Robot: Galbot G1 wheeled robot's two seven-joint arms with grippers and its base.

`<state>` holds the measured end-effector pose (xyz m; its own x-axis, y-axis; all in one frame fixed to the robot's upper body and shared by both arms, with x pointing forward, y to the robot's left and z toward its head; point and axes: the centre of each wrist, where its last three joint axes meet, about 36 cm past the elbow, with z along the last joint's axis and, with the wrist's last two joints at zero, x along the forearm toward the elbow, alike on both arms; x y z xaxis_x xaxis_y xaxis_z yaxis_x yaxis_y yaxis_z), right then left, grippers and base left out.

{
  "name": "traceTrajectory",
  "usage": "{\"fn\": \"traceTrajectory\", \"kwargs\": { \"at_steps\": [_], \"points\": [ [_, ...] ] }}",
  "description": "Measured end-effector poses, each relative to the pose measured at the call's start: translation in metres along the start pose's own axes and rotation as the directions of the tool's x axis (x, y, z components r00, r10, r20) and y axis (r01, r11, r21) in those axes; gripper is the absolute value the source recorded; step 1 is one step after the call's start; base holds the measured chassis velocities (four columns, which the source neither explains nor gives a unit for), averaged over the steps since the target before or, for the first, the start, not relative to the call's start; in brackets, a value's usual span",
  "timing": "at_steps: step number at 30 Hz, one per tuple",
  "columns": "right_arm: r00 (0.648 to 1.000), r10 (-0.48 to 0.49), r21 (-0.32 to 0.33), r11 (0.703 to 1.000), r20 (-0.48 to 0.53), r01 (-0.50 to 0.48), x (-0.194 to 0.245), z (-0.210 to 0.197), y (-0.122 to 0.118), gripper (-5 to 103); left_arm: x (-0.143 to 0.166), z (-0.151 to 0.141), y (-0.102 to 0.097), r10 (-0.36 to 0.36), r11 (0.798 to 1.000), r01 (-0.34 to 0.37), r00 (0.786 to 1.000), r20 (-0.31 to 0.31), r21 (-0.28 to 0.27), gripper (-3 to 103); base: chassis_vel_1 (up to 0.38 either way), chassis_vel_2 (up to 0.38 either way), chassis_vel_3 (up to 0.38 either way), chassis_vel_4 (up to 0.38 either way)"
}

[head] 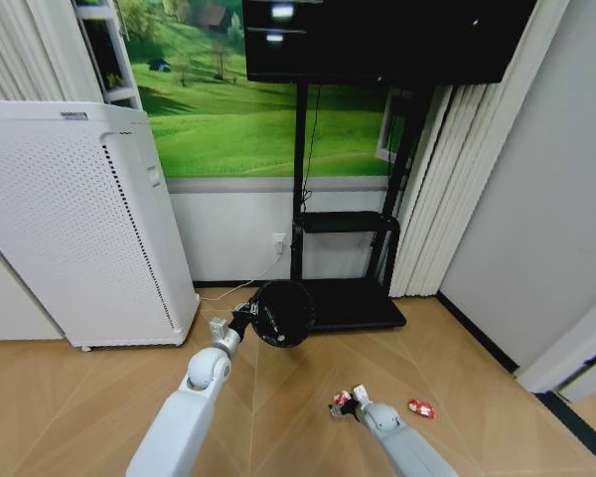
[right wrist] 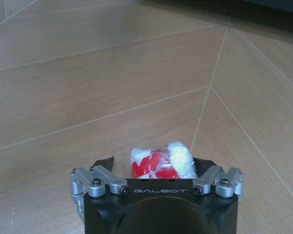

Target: Pick up the trash bin and place the garbage on the floor into it.

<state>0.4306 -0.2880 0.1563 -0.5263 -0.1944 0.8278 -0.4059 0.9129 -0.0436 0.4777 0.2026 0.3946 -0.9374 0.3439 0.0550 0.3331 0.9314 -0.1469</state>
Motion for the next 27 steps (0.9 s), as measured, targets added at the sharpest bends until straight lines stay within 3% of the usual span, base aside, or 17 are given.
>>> {"fn": "traceTrajectory", "kwargs": {
  "at_steps": [4,11,14,22,27],
  "points": [
    [1.0,0.002,0.011,1.0,0.01,-0.003,-0.003,-0.002,0.006,80,0.004,-0.001,0.003,-0.001,1.0,0.001,1.0,0.005,-0.009,7,0.0,0.0,0.0,0.0],
    [1.0,0.014,0.022,1.0,0.018,-0.015,-0.002,0.003,0.001,51,0.003,-0.005,0.004,0.002,1.0,-0.002,1.0,0.013,-0.01,7,0.0,0.0,0.0,0.0],
    [1.0,0.02,0.025,0.999,0.024,-0.021,0.0,0.006,-0.003,47,0.001,-0.006,0.001,0.006,1.0,-0.006,1.0,0.016,-0.007,7,0.0,0.0,0.0,0.0],
    [0.998,0.032,0.033,0.999,0.046,-0.033,0.009,0.009,-0.012,47,0.0,-0.006,-0.003,0.006,1.0,-0.006,1.0,0.015,-0.003,7,0.0,0.0,0.0,0.0],
    [0.986,0.068,-0.025,0.998,0.15,-0.065,0.04,-0.012,-0.04,47,0.003,0.0,0.001,-0.018,1.0,0.018,1.0,0.003,-0.003,7,0.0,0.0,0.0,0.0]
  ]
}}
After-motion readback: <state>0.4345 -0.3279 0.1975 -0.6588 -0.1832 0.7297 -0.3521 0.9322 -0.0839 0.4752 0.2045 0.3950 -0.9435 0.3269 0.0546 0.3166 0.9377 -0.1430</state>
